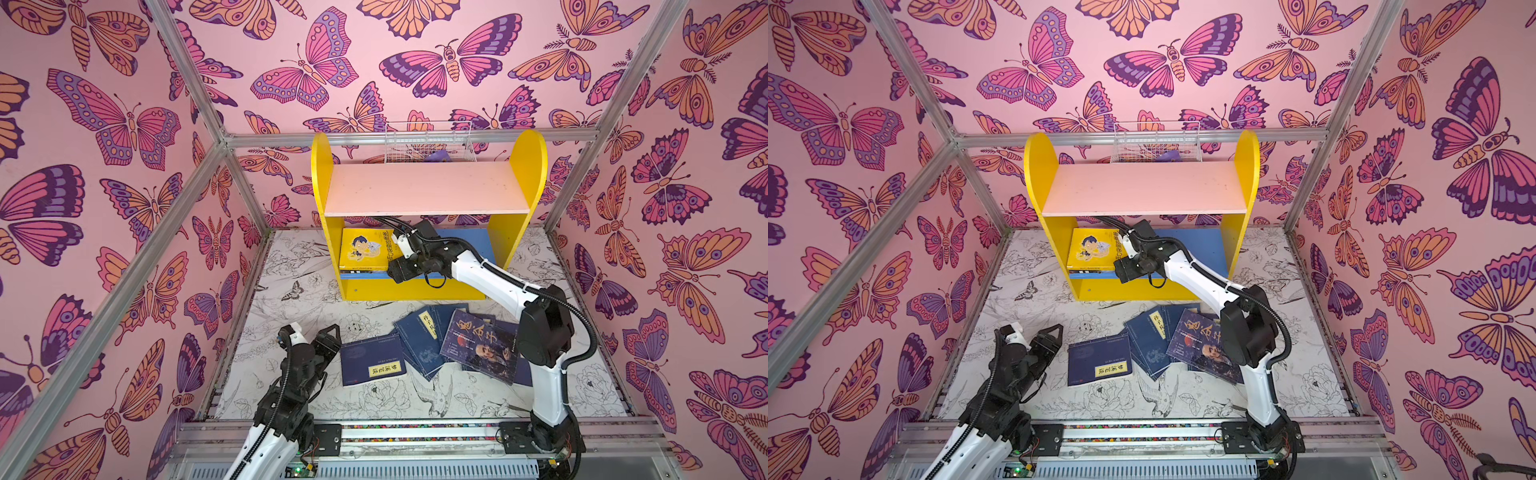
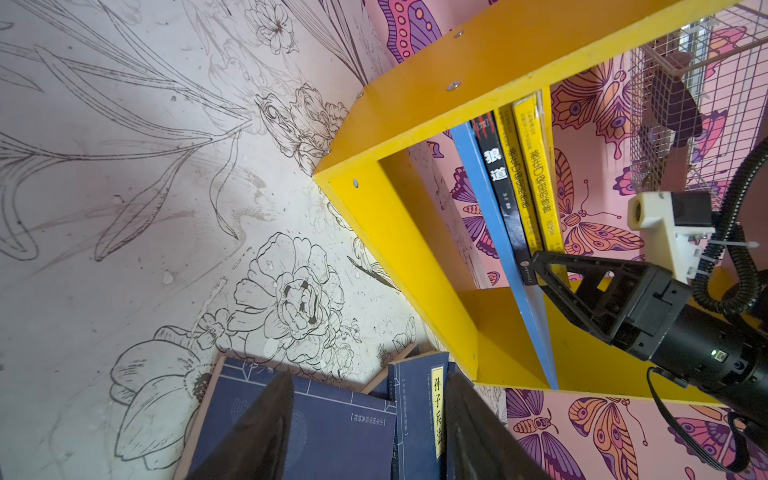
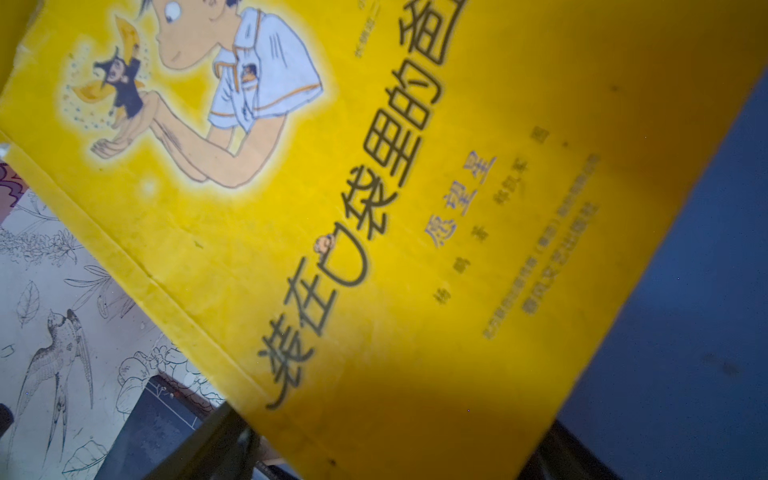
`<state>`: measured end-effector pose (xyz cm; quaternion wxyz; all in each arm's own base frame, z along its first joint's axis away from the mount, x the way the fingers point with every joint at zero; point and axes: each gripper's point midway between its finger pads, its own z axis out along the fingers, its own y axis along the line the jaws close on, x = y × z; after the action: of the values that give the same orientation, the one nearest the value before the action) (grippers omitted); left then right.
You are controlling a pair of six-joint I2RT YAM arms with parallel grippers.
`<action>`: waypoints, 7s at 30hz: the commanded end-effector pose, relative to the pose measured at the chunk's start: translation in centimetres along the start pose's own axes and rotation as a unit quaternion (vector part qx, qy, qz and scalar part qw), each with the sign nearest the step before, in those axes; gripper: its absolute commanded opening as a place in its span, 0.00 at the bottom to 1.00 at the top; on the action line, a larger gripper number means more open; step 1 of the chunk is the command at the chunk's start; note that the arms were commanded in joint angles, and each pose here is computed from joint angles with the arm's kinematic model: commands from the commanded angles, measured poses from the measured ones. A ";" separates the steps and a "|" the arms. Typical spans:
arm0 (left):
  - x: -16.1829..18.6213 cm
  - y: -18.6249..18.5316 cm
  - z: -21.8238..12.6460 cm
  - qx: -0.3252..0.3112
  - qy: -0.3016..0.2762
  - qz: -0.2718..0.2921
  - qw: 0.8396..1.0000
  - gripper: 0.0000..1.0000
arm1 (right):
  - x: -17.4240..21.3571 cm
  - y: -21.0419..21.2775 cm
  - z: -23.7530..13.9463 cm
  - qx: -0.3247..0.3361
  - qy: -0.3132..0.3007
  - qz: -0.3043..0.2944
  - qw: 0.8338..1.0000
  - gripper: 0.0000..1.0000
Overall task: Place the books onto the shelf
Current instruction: 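Push the yellow book flat onto the blue shelf with the right gripper, then draw the right gripper back while the left gripper reaches toward the shelf, then grasp the thick purple-covered book on the table pile with both grippers, then lift the purple book upright with both grippers toward the shelf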
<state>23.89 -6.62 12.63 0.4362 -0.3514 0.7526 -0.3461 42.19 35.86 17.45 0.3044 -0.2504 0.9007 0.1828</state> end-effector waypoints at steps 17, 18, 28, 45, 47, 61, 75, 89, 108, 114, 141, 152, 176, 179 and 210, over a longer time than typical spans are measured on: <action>0.5 -0.9 0.0 0.016 0.018 0.020 0.999 0.61 | -1.9 1.0 -1.1 -0.018 -0.062 0.017 0.998 0.87; 0.6 -1.0 0.0 0.017 0.020 0.024 0.999 0.61 | -1.9 0.9 -1.6 -0.015 -0.069 0.017 0.997 0.87; -0.2 -4.8 1.4 0.054 0.024 0.049 0.997 0.60 | -0.4 -1.1 -6.9 0.026 -0.115 0.019 0.993 0.89; -3.2 -15.6 9.5 0.072 0.019 0.151 0.986 0.00 | 3.5 -4.9 -11.4 0.058 -0.124 0.048 0.989 0.88; -3.3 -15.9 10.2 0.067 0.020 0.152 0.986 0.00 | 3.6 -4.8 -11.5 0.055 -0.124 0.050 0.989 0.88; -3.0 -15.3 11.6 0.036 0.034 0.155 0.987 0.00 | 3.9 -5.4 -10.9 0.052 -0.117 0.064 0.990 0.88; -2.1 -13.0 13.0 0.010 0.052 0.132 0.990 0.00 | 4.1 -6.0 -10.9 0.052 -0.116 0.073 0.989 0.89; -2.9 -13.0 14.0 -0.002 0.039 0.141 0.989 0.00 | 4.2 -6.2 -10.8 0.053 -0.114 0.074 0.989 0.89; -2.2 -14.1 13.8 0.011 0.041 0.167 0.985 0.00 | 6.8 -8.3 -11.9 0.101 -0.119 0.130 0.979 0.89; -0.4 -15.3 10.5 0.035 0.036 0.192 0.980 0.00 | 13.2 -10.7 -13.9 0.138 -0.072 0.217 0.964 0.90; 27.2 -11.4 8.9 0.193 0.482 0.382 0.764 0.50 | 29.6 -11.0 -12.5 -0.039 0.082 0.455 0.886 0.93; 27.5 -9.0 10.8 0.169 0.477 0.347 0.790 0.42 | 26.4 -8.2 -11.0 -0.082 0.093 0.371 0.920 0.87; 24.7 -10.5 9.3 0.195 0.443 0.328 0.811 0.18 | 16.6 -4.5 -19.9 -0.184 -0.105 0.288 0.934 0.00; 21.2 -12.4 8.0 0.226 0.405 0.298 0.835 0.40 | 14.9 -2.5 -21.8 -0.244 -0.119 0.256 0.928 0.00; 4.7 -20.2 -3.9 0.379 0.179 0.193 0.887 0.22 | 8.0 6.8 -21.7 -0.423 -0.068 0.121 0.895 0.00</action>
<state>23.18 -20.43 28.07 0.4310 0.0574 0.6963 -0.5711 23.54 27.68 28.36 0.1980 -0.1932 0.7575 0.5913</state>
